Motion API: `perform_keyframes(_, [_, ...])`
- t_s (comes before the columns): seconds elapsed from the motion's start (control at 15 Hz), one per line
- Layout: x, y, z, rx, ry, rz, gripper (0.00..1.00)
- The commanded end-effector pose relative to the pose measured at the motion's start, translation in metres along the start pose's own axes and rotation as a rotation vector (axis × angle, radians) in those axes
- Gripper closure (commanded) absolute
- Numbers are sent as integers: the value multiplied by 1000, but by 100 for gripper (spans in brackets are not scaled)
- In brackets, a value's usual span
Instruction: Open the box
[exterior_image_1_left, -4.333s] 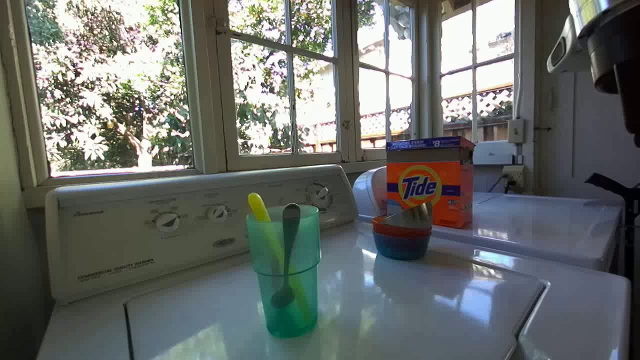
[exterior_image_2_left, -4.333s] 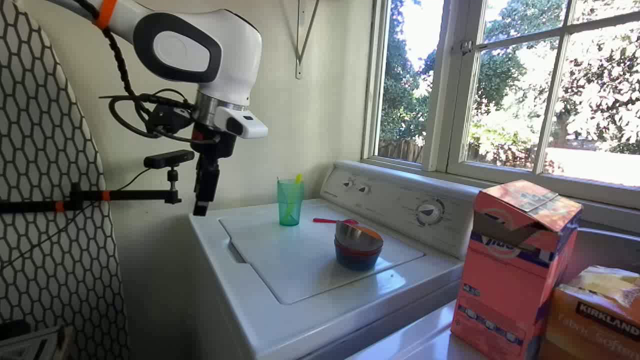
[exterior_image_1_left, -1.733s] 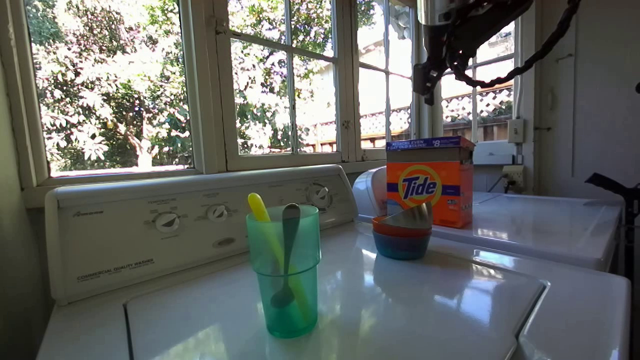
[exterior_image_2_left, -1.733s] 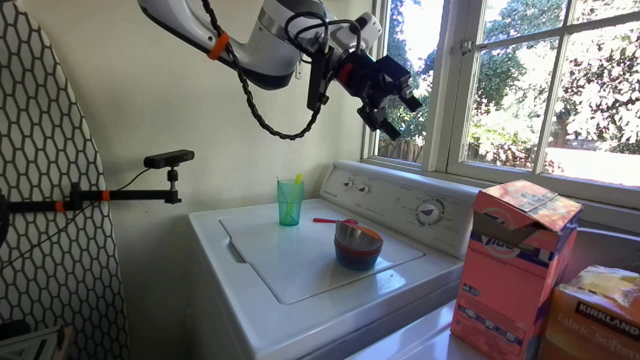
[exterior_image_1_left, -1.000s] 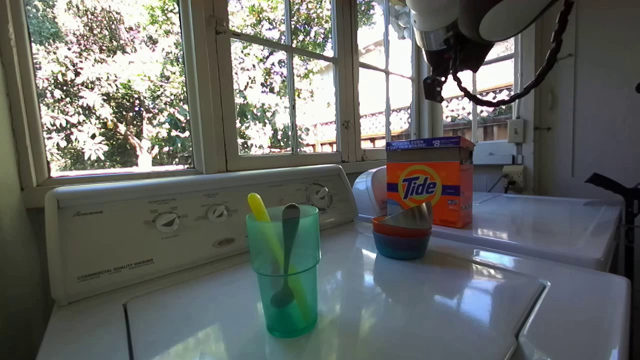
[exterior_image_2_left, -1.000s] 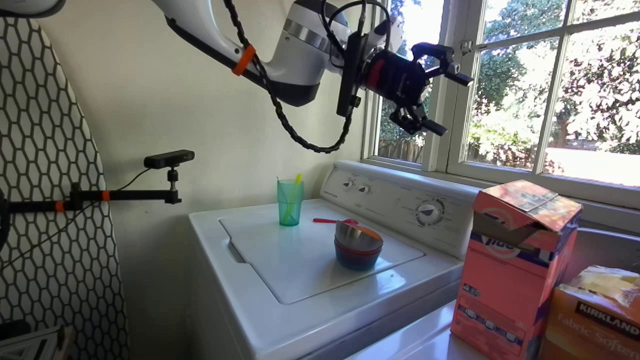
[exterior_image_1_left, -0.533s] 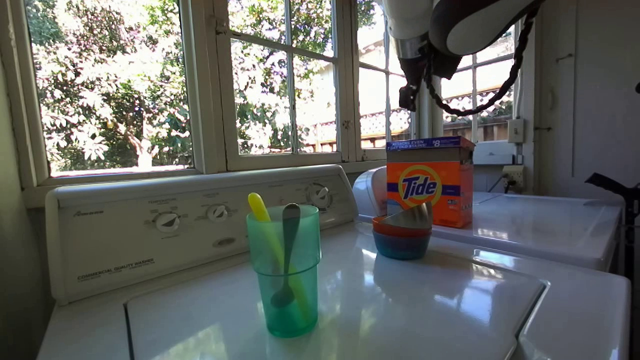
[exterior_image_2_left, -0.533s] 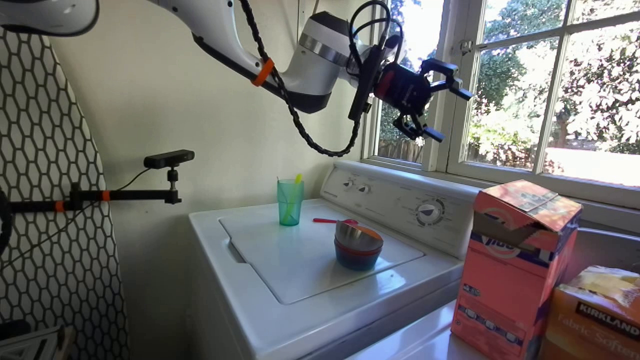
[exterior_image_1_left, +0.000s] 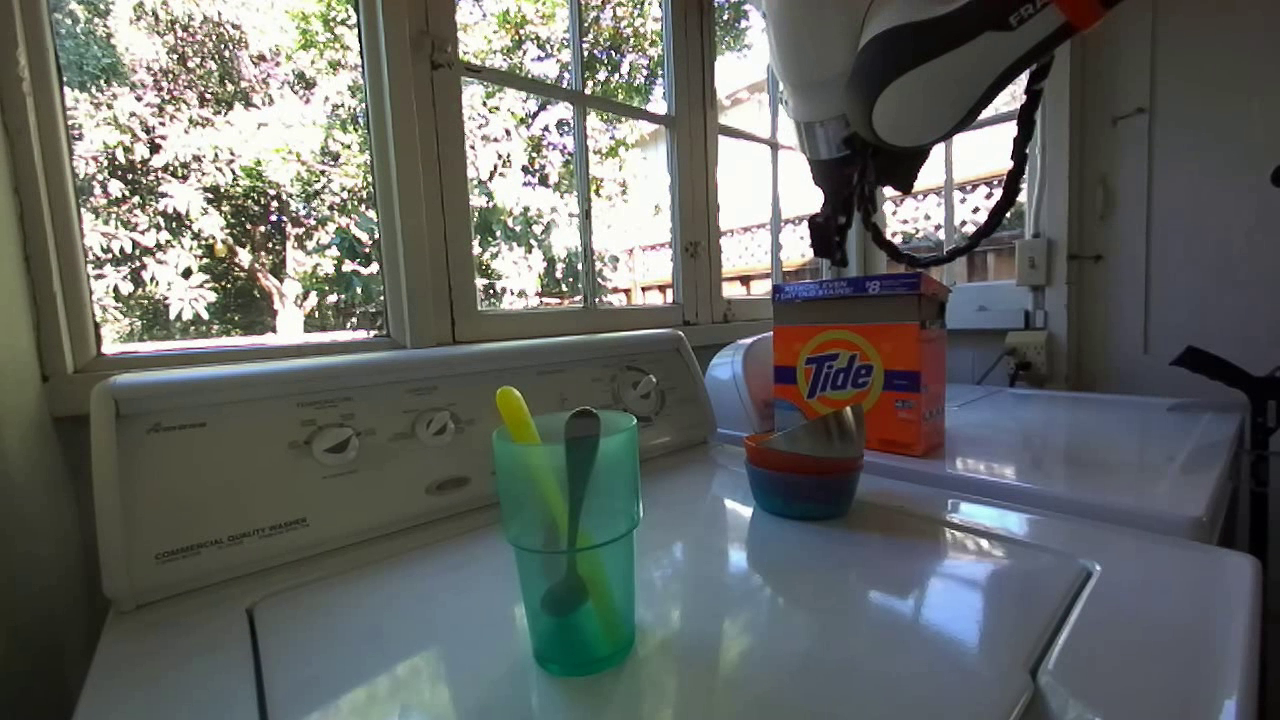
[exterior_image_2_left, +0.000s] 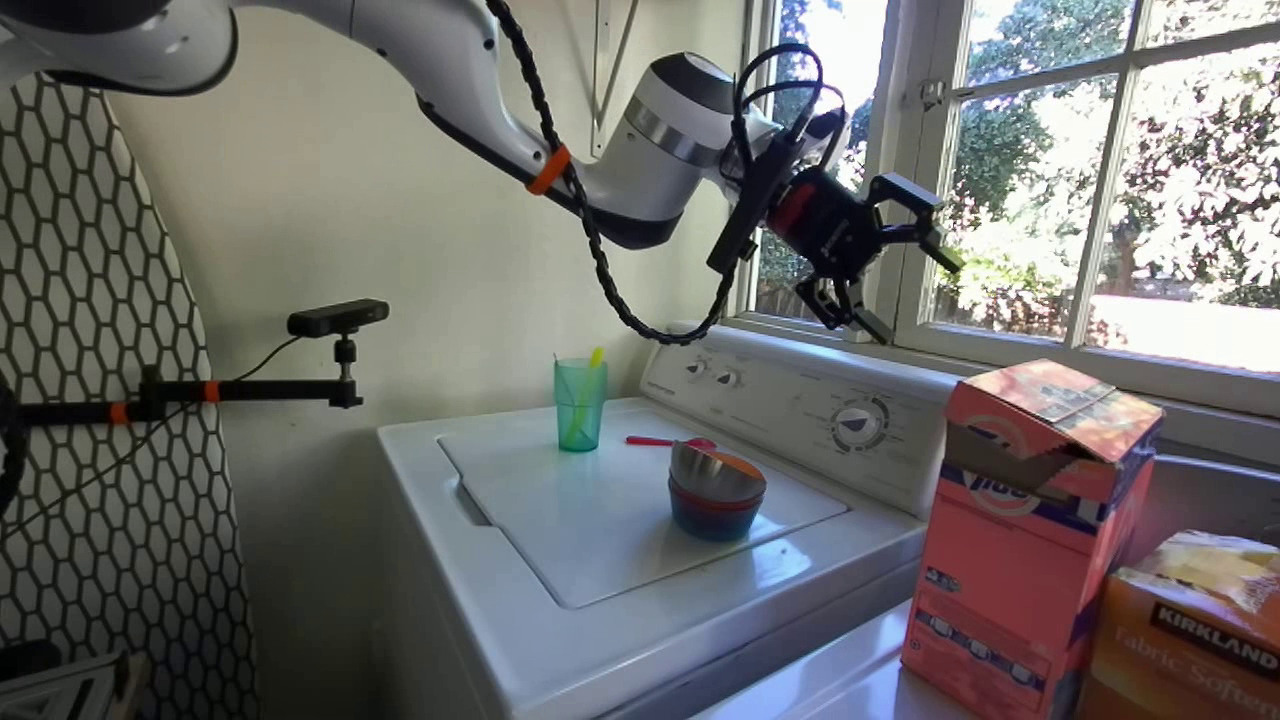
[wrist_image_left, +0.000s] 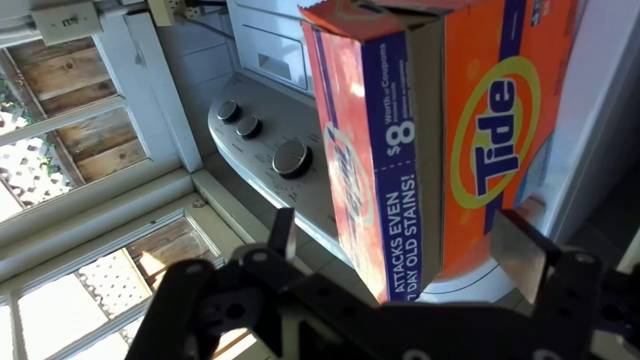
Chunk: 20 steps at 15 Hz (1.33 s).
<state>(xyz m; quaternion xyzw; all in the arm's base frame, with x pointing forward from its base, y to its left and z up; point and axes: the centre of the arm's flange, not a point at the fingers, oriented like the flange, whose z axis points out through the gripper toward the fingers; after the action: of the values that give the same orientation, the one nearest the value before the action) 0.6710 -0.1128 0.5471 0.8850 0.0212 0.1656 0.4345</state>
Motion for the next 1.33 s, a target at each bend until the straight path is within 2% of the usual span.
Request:
perform_keyframes(0.0, [2,-4,0,-12,-10,12,0])
perform_keyframes(0.2, [9,-14,21,-61,-30,-31,0])
perform_keyframes(0.4, [10,-24,48,-66,-45,-54,0])
perform_keyframes(0.67, [18,-26,73,-103,-72,-13,0])
perform_keyframes(0.87, [24,-15,82,-123,-88,49,0])
perform_keyframes(1.27, [30,-9,94,-150,-127,82,0])
